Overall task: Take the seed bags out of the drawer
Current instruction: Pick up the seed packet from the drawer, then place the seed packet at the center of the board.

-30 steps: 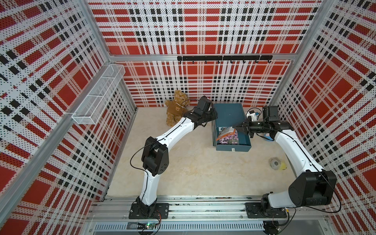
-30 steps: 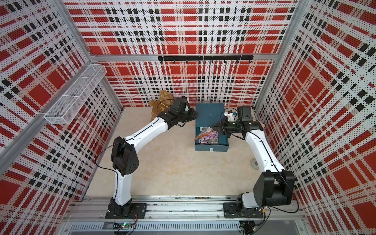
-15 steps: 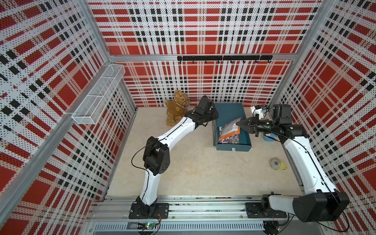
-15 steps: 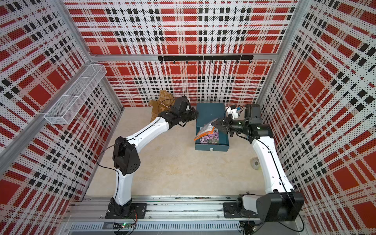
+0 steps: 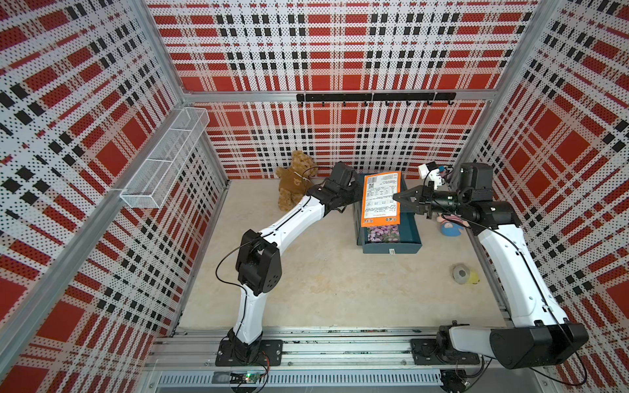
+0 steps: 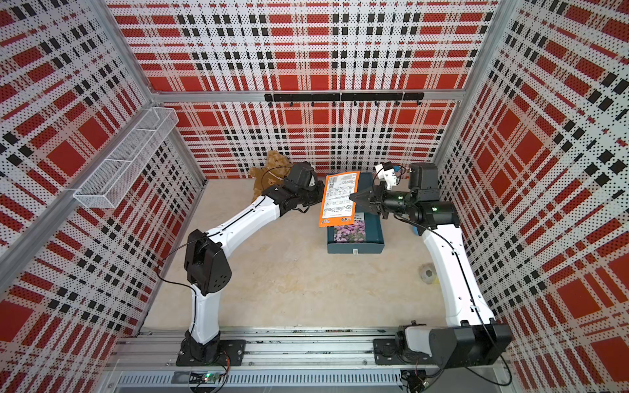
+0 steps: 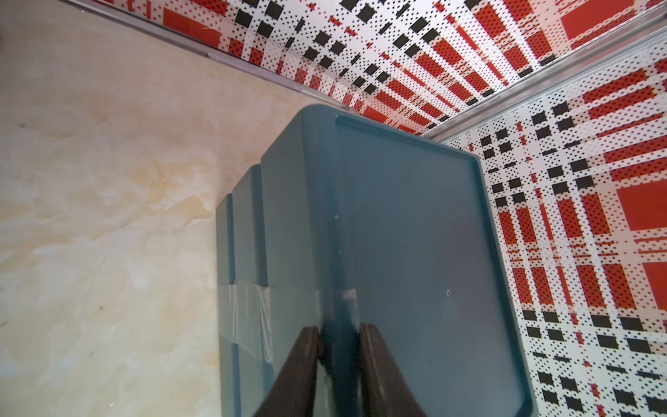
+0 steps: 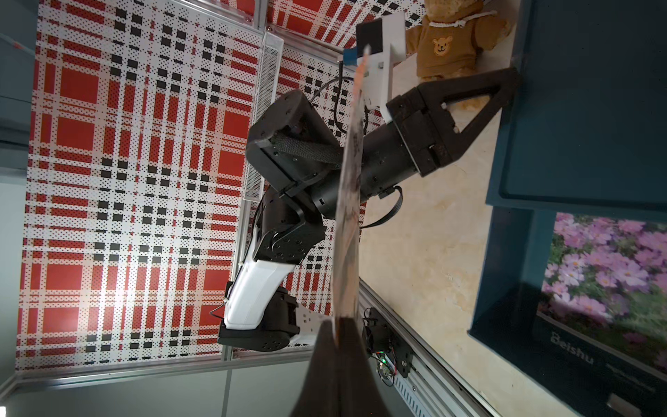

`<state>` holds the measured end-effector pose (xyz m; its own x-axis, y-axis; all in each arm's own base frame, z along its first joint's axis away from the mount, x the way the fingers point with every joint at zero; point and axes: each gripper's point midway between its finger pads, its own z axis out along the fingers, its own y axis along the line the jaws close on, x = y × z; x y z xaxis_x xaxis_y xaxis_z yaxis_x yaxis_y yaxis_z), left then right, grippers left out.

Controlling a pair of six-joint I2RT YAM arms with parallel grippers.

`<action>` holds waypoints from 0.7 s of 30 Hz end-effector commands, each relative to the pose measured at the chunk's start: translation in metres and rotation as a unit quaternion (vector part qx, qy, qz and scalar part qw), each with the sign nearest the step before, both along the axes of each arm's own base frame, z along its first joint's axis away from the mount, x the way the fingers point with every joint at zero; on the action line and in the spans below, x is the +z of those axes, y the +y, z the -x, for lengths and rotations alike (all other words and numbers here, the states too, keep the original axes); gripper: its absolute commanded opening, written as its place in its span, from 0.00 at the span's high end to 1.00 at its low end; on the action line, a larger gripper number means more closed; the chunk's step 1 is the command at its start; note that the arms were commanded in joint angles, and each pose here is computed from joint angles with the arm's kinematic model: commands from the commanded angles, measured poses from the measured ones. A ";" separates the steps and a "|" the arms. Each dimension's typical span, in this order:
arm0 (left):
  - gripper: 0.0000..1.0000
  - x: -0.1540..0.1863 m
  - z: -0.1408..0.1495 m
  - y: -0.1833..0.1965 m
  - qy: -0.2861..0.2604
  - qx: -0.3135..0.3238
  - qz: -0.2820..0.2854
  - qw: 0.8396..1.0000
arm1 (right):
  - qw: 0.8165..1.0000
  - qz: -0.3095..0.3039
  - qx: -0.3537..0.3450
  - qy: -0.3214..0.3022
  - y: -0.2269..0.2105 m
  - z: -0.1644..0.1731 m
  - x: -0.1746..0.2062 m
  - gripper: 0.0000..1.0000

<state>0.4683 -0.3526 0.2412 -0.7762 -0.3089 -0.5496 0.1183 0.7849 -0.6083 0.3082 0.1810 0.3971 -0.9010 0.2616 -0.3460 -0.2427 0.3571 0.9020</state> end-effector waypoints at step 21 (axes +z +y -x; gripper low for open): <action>0.71 0.032 0.050 0.284 0.007 0.260 0.027 0.965 | 0.976 0.209 0.066 0.009 0.159 -0.040 -0.068 1.00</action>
